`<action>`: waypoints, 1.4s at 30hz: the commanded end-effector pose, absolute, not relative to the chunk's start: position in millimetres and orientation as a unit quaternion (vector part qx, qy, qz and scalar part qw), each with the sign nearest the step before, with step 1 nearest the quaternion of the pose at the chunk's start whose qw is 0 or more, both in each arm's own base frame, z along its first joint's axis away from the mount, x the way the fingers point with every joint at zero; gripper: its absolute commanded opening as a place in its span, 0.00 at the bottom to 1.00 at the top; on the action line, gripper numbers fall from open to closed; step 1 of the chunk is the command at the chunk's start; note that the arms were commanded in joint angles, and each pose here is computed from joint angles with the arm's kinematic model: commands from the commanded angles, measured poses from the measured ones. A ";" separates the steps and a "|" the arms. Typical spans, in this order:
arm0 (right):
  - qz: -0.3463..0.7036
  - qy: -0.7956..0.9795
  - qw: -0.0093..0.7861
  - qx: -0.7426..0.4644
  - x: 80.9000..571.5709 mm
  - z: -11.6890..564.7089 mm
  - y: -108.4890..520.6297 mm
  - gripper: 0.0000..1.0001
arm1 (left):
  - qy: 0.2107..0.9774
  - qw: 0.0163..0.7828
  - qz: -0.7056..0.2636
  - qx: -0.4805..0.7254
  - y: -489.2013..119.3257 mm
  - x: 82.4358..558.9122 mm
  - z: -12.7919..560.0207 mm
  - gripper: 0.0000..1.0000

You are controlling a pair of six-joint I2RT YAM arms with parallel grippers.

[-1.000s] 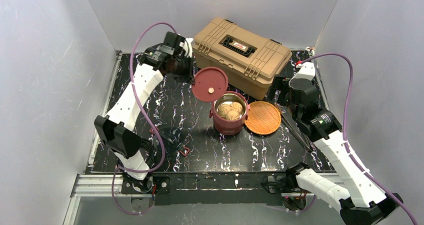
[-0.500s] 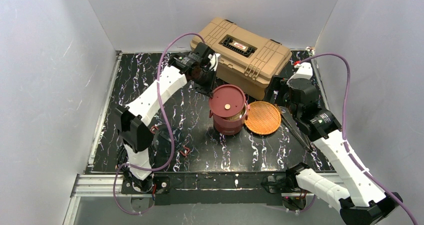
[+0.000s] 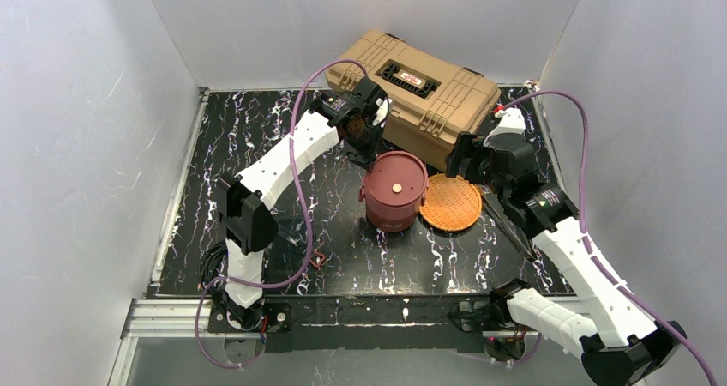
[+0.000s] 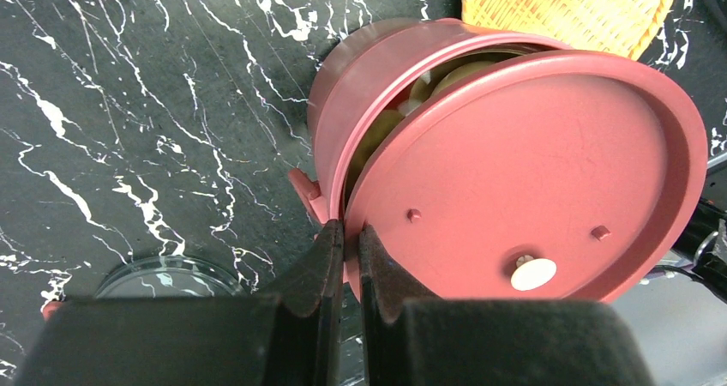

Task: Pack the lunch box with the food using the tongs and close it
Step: Close the box lid on the packing box.

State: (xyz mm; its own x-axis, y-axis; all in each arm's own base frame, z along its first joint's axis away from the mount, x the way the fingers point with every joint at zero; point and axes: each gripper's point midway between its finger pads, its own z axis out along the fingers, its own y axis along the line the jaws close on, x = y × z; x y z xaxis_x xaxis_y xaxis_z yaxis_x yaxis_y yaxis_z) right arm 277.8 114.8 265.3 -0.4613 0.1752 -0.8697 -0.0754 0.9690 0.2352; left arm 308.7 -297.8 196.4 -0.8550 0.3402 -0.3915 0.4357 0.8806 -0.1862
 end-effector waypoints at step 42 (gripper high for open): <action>0.137 0.849 0.509 0.029 283.4 255.6 124.3 0.94 | 0.954 0.173 -0.103 0.223 -295.4 308.4 196.7 0.09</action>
State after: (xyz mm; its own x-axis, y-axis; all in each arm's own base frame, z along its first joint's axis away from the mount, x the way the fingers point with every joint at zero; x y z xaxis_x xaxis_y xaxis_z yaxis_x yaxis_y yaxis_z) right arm 278.6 121.9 251.8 -0.5018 0.1736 -0.8474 -0.0831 0.9654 0.2470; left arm 314.5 -299.1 184.4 -0.8513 0.3746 -0.3674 0.4457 0.8857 -0.1297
